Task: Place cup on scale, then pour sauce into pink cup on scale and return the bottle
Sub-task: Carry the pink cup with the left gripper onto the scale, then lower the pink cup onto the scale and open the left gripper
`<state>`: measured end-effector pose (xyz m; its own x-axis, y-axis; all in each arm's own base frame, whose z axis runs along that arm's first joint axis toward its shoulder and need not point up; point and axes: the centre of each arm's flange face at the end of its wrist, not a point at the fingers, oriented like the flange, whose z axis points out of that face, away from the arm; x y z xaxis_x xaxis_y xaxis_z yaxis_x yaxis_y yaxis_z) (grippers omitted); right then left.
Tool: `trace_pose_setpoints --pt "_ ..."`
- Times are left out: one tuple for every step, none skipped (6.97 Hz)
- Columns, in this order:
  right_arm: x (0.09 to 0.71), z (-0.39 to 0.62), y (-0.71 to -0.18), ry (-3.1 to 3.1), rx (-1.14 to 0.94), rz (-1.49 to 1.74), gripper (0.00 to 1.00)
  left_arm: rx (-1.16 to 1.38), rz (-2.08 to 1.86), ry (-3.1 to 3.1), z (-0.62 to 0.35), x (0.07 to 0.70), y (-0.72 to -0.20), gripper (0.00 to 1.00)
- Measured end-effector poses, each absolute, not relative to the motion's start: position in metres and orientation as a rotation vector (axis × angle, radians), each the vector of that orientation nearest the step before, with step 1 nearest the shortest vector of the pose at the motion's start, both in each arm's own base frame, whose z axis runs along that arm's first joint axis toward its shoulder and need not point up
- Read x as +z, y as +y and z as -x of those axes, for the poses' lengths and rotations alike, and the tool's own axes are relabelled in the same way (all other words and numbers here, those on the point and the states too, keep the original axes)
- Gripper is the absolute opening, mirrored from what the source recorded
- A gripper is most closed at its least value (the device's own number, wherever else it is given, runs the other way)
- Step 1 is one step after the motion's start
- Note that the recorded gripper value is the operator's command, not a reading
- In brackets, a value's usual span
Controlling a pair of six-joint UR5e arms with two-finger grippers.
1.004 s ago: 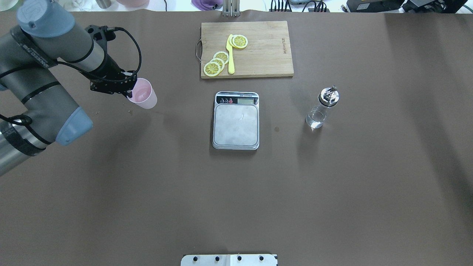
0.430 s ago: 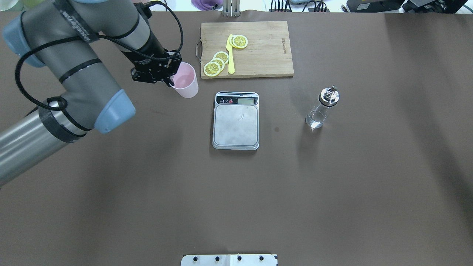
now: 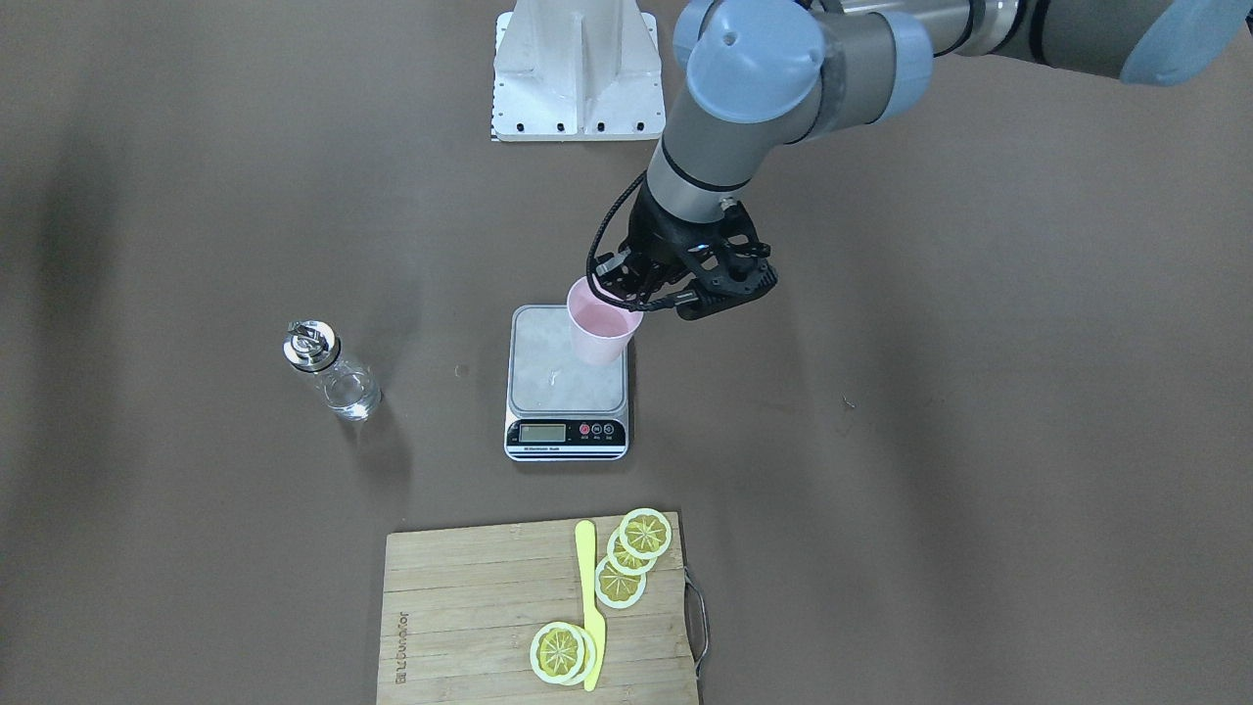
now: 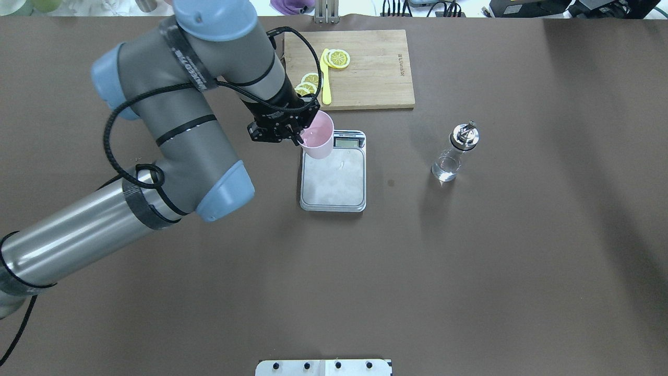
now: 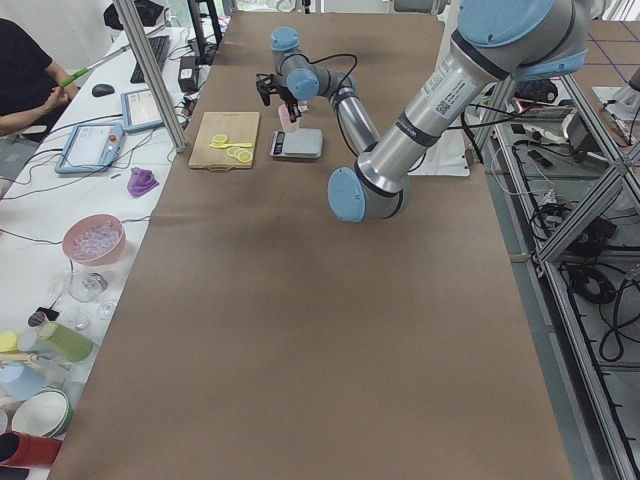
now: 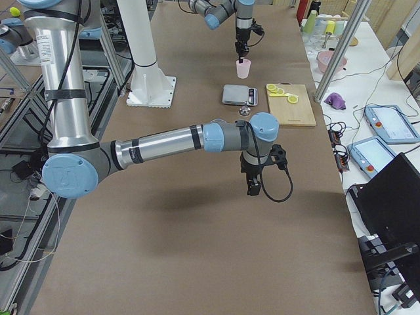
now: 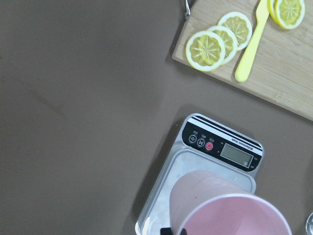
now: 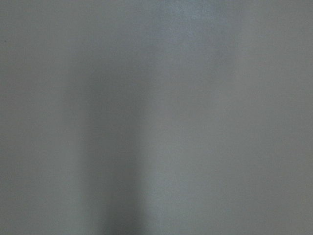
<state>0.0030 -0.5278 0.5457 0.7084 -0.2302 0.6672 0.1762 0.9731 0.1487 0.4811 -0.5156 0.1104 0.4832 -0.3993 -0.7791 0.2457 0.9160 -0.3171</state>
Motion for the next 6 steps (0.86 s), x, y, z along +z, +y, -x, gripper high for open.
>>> trace_pose_setpoints --pt "0.548 -0.002 -0.526 -0.751 -0.224 -0.069 1.00 -0.398 0.173 0.974 -0.501 0.108 -0.514 0.00" --pt "0.554 -0.002 -0.522 -0.759 -0.221 -0.059 1.00 -0.396 0.170 0.956 -0.519 0.111 -0.510 0.00" --pt "0.557 -0.001 -0.518 -0.775 -0.219 -0.053 1.00 -0.393 0.160 0.944 -0.533 0.117 -0.508 0.00" --pt "0.557 0.000 -0.516 -0.795 -0.218 -0.051 1.00 -0.389 0.155 0.937 -0.543 0.122 -0.506 0.00" --pt "0.555 0.001 -0.516 -0.805 -0.218 -0.053 1.00 -0.386 0.155 0.932 -0.548 0.126 -0.504 0.00" --pt "0.553 0.001 -0.517 -0.809 -0.219 -0.056 1.00 -0.383 0.156 0.929 -0.551 0.128 -0.503 0.00"
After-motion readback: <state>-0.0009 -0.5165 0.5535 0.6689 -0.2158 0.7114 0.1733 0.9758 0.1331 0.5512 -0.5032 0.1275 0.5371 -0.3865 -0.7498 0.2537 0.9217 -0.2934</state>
